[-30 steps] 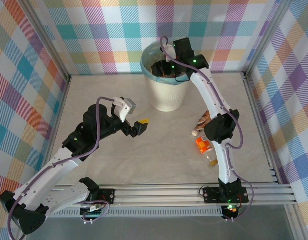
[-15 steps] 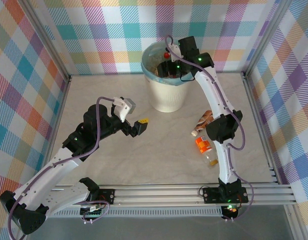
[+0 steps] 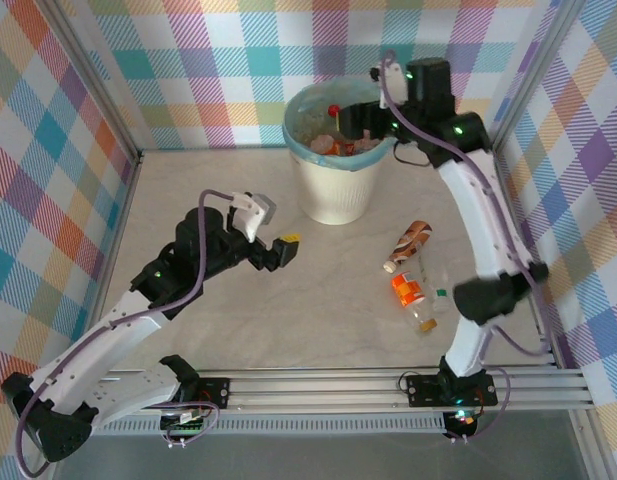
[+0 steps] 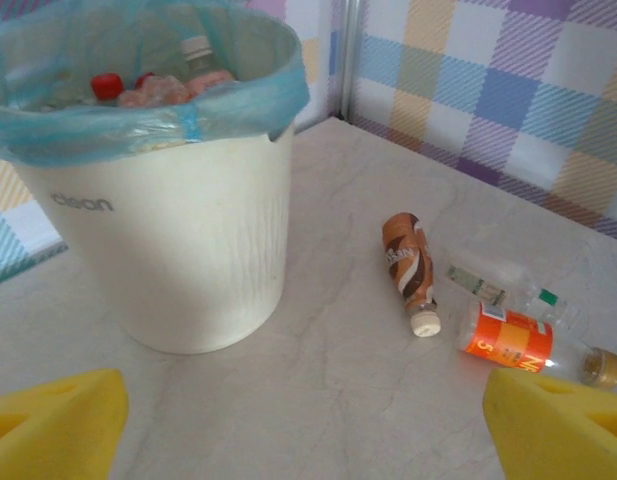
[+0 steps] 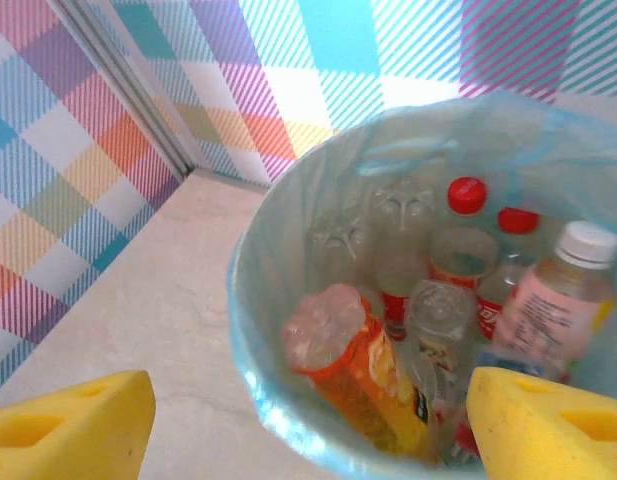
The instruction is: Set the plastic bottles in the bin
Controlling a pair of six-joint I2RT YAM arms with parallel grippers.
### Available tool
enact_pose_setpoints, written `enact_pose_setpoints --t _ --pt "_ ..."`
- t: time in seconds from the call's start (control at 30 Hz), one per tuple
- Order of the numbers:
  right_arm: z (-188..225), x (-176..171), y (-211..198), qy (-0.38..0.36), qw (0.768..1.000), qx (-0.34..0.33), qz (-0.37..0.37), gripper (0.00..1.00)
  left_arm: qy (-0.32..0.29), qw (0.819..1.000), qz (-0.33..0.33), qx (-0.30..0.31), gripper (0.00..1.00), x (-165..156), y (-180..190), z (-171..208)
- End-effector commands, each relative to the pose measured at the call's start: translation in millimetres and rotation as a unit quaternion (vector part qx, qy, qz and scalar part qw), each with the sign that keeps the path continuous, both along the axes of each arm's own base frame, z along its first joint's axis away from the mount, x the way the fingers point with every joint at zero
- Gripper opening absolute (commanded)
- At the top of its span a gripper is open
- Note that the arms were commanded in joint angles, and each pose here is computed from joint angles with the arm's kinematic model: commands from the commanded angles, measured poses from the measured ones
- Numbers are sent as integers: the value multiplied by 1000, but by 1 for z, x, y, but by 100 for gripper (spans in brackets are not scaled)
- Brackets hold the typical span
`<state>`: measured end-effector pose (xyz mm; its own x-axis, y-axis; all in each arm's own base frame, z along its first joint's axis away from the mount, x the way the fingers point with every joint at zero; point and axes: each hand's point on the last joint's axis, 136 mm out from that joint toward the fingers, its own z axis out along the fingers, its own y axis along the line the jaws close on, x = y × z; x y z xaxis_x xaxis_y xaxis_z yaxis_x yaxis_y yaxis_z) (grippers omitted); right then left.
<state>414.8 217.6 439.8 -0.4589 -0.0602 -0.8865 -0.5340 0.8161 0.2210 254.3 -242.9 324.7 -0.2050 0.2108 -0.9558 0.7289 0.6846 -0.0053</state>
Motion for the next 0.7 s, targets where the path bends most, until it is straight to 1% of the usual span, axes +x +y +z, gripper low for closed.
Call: enact_pose_setpoints --t 0.0,0.1,0.13,0.17,0.2,0.27,0.33,0.5,0.57,0.67 --pt "-11 -21 -29 -8 999 -24 -40 82 -6 999 -28 16 91 -9 -24 2" --pt "-35 -53 -60 10 996 -42 -72 81 -11 996 -62 61 92 -17 -55 -11" --pt "-46 -64 -71 21 995 -53 -83 80 -7 995 -66 70 92 -16 -65 -14" --pt "-60 -74 -81 37 992 -71 -93 80 9 993 -73 89 91 -18 -72 -25" --pt "-74 -82 -91 55 989 -90 -104 80 15 992 -78 94 90 -18 -79 -30" --pt "-110 -104 -108 114 978 -129 -117 80 21 991 -92 95 90 -21 -95 -36" --pt "-144 -125 -118 169 966 -154 -123 81 15 990 -112 83 90 -24 -110 -36" --pt "-219 -167 -133 268 938 -182 -127 83 3 986 -149 79 92 -30 -129 -41" --pt "-247 -179 -133 301 928 -187 -116 83 -2 984 -154 85 93 -29 -130 -44" --pt "-277 -184 -126 334 919 -183 -100 84 -9 983 -158 94 93 -30 -129 -45"
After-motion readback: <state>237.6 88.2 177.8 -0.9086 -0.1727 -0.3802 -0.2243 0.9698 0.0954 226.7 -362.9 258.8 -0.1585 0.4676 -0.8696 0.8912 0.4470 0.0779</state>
